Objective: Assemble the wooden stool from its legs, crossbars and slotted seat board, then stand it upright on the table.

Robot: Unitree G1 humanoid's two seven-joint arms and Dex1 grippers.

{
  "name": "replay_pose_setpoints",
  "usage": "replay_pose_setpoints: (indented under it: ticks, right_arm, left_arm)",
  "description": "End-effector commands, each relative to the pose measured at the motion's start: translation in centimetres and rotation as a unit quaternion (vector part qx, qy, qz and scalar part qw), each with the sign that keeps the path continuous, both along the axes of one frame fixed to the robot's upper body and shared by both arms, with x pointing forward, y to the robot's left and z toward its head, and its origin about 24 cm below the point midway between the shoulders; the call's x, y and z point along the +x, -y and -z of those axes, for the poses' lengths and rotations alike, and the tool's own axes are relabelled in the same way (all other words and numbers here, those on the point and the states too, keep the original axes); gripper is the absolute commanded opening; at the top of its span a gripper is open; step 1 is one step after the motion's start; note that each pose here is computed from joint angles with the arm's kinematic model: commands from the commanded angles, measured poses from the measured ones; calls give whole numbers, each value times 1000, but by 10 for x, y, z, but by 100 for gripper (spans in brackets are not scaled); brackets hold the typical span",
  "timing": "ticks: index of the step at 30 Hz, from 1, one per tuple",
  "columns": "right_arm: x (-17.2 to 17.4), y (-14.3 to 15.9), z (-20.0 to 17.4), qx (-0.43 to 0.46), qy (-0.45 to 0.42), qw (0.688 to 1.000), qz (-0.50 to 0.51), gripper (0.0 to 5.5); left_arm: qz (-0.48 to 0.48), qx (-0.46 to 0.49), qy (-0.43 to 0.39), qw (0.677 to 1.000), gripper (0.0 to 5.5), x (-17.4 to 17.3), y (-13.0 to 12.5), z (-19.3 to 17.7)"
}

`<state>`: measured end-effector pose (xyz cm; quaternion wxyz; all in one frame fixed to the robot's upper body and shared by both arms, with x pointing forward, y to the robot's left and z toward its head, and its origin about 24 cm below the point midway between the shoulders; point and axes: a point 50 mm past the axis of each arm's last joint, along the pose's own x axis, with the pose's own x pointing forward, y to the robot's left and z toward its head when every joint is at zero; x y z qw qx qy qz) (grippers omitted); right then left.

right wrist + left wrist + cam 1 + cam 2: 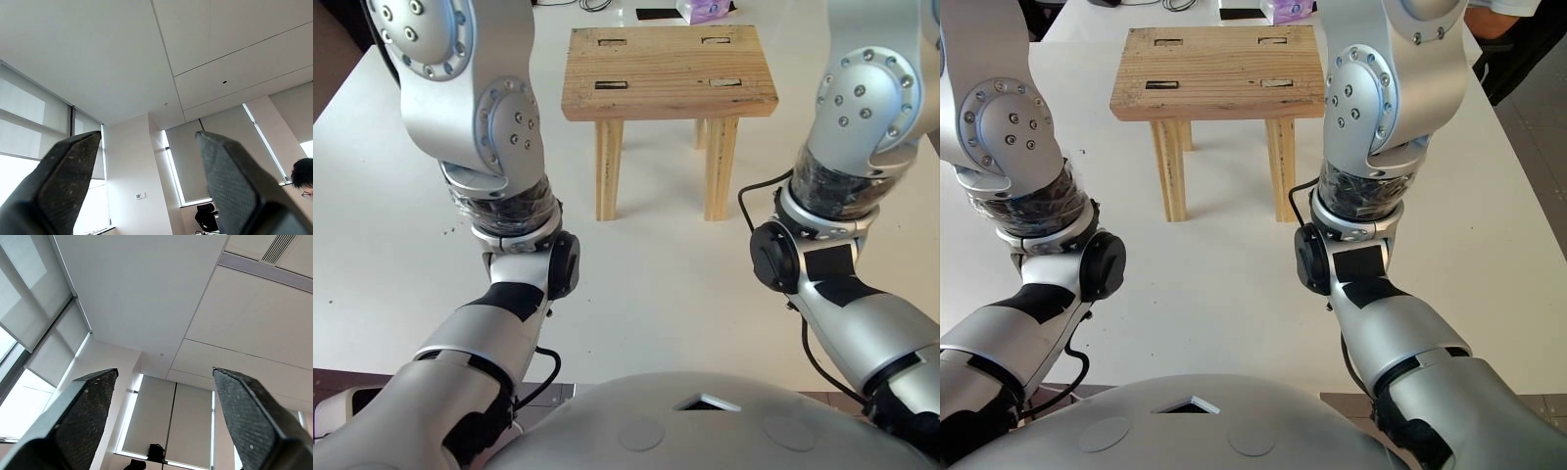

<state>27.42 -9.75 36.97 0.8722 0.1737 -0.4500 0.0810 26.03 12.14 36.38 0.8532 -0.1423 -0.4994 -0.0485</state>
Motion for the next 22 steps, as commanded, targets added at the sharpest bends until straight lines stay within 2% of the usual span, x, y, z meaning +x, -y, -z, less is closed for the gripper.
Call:
replay_pose_setpoints:
  ticks: [1,4,8,11,13,15,19,22]
  right_arm:
    - [0,-4,4,25,-33,999,-14,357]
    - [-4,-7,3,7,-25,1000,-13,357]
    - [-8,-19,4,21,-33,998,-46,357]
    - [-5,-2,14,-3,-69,997,42,357]
    - [23,19,38,-57,-102,986,122,357]
    - [43,29,65,-90,-132,975,156,357]
    - [47,22,77,-102,-122,973,165,357]
    - [44,13,73,-135,-83,970,182,357]
  left_arm:
    - [-4,-22,18,1000,361,-7,-4,-6]
    - [-16,-7,13,1000,361,-6,0,-4]
    - [2,-32,-5,999,361,-9,-10,6]
    - [-1,-22,-56,998,361,2,-14,32]
    - [-10,-15,-105,994,361,22,-13,49]
    - [-19,2,-141,990,361,43,-5,59]
    - [-7,22,-173,985,361,60,7,74]
    - [-5,-8,-194,981,361,68,0,82]
